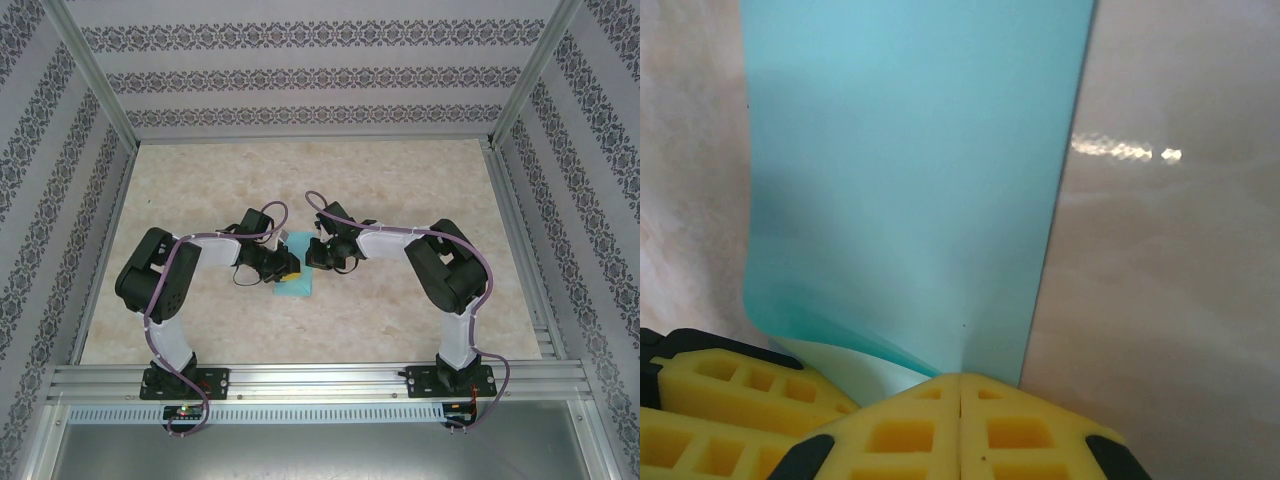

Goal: Fold a paper plane with a square sheet of paper (pick it up from the middle)
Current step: Fold the triangle a second time at the center of the table.

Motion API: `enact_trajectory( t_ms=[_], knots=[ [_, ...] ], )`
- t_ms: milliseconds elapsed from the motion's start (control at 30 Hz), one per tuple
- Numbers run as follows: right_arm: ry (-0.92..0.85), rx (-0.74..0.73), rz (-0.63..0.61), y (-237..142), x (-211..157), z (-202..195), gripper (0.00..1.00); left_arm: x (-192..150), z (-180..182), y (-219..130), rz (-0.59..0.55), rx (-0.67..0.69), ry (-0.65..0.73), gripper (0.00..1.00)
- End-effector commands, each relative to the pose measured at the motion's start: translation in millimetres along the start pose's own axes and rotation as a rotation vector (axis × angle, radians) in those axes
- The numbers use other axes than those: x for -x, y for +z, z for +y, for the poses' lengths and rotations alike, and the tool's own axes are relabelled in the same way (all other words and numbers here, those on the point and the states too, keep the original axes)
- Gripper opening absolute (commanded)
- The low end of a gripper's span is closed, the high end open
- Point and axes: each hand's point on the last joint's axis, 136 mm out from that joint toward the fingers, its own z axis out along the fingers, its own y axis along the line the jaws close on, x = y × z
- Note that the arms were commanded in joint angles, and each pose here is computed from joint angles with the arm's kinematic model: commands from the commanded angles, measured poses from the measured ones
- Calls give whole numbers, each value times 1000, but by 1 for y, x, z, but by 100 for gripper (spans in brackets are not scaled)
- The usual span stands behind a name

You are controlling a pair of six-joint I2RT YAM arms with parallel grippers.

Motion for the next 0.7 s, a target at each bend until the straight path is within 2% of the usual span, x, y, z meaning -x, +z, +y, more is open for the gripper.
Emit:
enact_trajectory(
  t_ms=[0, 167, 267, 667],
  knots=[
    [4, -28, -38, -9, 10, -3, 8, 0, 0, 6, 11, 7, 30, 18],
    [-1, -37, -84, -26, 16, 2, 17, -2, 7, 6, 11, 39, 18, 17],
    [-11, -34, -108, -35, 19, 7, 18, -2, 9, 6, 10, 45, 13, 17],
    [-25, -3, -26, -10, 3, 12, 10, -3, 10, 6, 7, 49, 6, 16]
  ],
)
